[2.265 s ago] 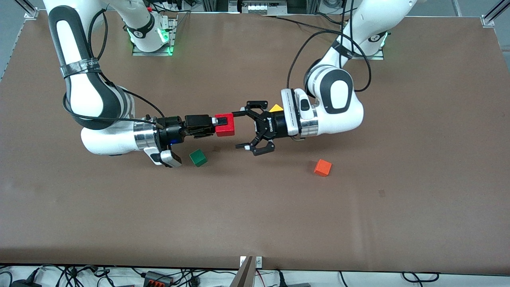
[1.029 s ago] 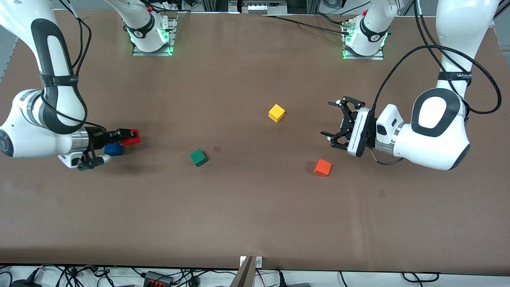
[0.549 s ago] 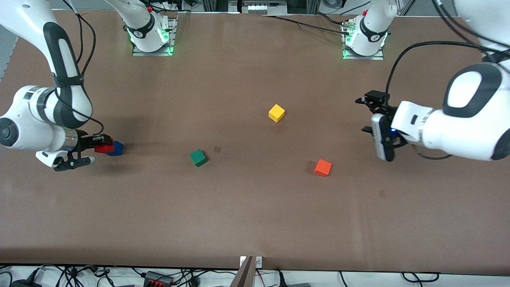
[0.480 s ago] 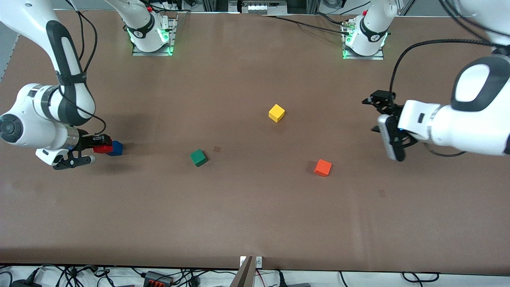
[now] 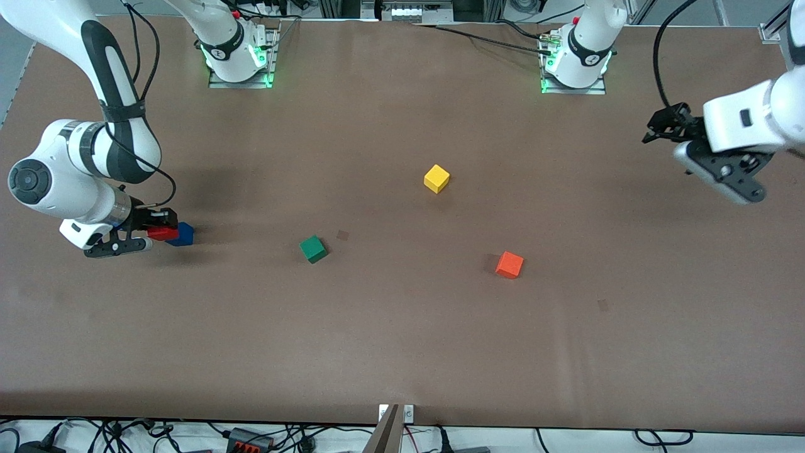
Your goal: Pass red block to right arm, stack on blue
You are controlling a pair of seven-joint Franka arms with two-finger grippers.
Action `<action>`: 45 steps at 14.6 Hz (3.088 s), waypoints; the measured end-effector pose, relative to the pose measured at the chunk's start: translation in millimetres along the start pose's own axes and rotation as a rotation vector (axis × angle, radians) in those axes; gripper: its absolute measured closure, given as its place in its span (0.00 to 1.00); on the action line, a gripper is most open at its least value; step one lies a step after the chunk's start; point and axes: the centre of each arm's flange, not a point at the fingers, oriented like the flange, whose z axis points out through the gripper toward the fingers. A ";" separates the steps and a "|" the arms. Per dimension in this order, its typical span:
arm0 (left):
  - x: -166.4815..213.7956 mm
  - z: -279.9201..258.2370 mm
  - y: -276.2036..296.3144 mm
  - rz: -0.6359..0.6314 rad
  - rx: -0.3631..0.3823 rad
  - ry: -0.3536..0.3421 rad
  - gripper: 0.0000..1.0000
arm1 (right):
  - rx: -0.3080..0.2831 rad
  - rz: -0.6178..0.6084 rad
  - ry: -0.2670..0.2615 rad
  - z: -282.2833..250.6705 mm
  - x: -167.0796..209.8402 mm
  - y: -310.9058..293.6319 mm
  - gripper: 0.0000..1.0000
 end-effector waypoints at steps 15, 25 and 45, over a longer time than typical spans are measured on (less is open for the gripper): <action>-20.7 -2.9 -17.4 -0.396 0.086 0.169 0.00 | -0.047 -0.009 -0.023 22.0 -2.6 0.7 0.44; -21.4 -1.6 -28.0 -0.410 0.083 0.166 0.00 | -0.052 0.013 -0.021 21.9 -2.3 0.0 0.44; -14.0 -3.8 -14.9 -0.384 0.088 0.170 0.00 | -0.043 0.053 -0.068 -59.3 17.1 -15.8 0.00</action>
